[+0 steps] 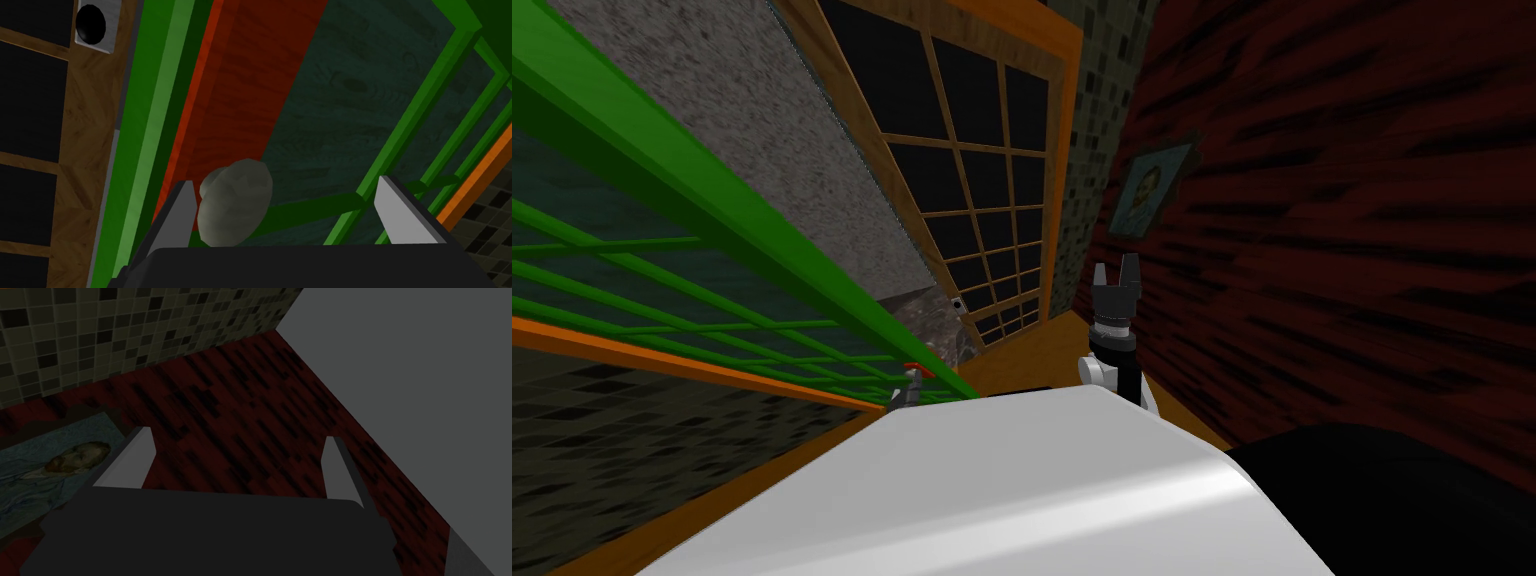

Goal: Pull the door open

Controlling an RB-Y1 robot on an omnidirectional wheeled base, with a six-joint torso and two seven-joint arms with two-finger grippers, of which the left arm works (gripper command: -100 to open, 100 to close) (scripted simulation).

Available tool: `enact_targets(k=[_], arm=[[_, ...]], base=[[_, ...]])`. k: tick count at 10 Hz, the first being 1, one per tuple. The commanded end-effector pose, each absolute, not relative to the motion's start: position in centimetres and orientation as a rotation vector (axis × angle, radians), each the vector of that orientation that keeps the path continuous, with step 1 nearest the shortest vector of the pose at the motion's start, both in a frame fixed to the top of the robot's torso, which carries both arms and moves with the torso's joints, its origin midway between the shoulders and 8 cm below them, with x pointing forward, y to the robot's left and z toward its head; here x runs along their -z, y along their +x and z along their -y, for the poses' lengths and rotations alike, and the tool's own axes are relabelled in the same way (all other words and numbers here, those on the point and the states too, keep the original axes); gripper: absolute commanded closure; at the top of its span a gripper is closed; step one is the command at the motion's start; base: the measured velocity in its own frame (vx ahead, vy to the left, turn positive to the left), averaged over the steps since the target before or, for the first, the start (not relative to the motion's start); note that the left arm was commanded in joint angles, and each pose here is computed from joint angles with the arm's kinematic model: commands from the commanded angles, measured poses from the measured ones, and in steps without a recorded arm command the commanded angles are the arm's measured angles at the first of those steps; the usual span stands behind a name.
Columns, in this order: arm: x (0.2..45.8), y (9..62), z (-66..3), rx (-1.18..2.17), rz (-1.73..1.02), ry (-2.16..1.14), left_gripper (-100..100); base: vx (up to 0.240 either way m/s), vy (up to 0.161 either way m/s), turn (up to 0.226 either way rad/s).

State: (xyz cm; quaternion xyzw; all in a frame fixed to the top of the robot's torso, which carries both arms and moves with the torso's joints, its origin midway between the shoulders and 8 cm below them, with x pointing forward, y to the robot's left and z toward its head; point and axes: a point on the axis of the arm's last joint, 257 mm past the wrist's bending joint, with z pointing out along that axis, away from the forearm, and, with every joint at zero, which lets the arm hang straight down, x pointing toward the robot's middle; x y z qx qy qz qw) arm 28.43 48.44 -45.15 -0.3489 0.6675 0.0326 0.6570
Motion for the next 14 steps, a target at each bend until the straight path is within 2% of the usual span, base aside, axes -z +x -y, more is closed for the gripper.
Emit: enact_targets(k=[1,6,14], arm=[[45.56,27.27,-49.73,-0.066,-1.503,-0.851,100],[45.47,27.34,-49.93,-0.023,-1.472,-0.897,100],[45.19,27.52,-50.53,0.101,-1.378,-1.023,100]], base=[[-0.03,0.037,-0.092],[-0.024,0.008,-0.037],[-0.045,0.03,-0.088]])
